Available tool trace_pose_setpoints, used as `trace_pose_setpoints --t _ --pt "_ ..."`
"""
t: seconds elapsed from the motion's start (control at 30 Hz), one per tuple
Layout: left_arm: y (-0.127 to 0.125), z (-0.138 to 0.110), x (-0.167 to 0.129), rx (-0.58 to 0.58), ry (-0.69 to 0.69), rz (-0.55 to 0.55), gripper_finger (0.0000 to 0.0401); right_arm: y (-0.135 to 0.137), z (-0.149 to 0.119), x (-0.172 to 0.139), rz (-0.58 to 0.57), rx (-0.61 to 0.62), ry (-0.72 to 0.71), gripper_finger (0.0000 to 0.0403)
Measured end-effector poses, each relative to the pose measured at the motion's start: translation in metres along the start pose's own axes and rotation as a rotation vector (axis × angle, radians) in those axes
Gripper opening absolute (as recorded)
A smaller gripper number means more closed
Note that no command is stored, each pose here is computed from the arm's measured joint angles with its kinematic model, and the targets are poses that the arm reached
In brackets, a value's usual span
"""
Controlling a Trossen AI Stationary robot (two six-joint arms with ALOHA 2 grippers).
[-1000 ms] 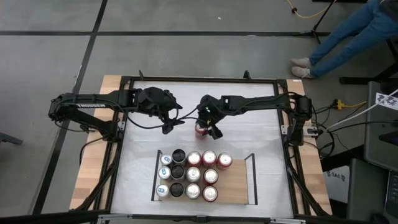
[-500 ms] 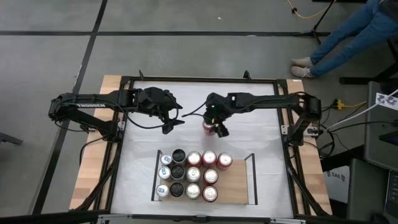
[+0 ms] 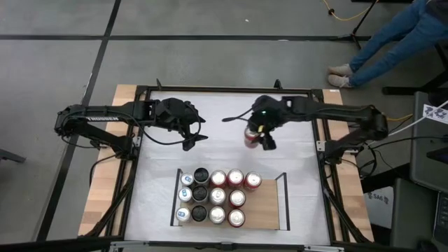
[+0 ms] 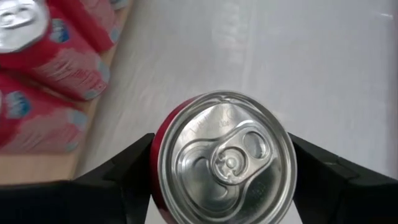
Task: Place canned beverage on shelf
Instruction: Put the red soda can on the shelf
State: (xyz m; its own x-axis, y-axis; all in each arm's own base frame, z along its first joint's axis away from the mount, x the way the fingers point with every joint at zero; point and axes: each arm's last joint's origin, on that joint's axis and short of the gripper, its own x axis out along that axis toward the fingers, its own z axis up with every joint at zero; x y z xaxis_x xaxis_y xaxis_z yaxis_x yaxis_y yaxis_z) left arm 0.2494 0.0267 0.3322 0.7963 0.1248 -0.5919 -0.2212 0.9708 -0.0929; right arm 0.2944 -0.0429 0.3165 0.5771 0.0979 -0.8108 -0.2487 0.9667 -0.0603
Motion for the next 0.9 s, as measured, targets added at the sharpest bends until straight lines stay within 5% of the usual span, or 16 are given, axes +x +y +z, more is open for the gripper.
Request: trace_pose_setpoints --t 0.3,0.9 --pt "0.000 0.000 0.000 0.000 0.000 0.000 0.0326 0.034 -0.006 -0.041 0.015 -0.060 -0.023 0.0281" --pt "-0.001 0.005 0.000 -0.009 -0.047 -0.007 0.0326 0.089 -0.072 -0.030 0.016 -0.083 -0.136 0.0282"
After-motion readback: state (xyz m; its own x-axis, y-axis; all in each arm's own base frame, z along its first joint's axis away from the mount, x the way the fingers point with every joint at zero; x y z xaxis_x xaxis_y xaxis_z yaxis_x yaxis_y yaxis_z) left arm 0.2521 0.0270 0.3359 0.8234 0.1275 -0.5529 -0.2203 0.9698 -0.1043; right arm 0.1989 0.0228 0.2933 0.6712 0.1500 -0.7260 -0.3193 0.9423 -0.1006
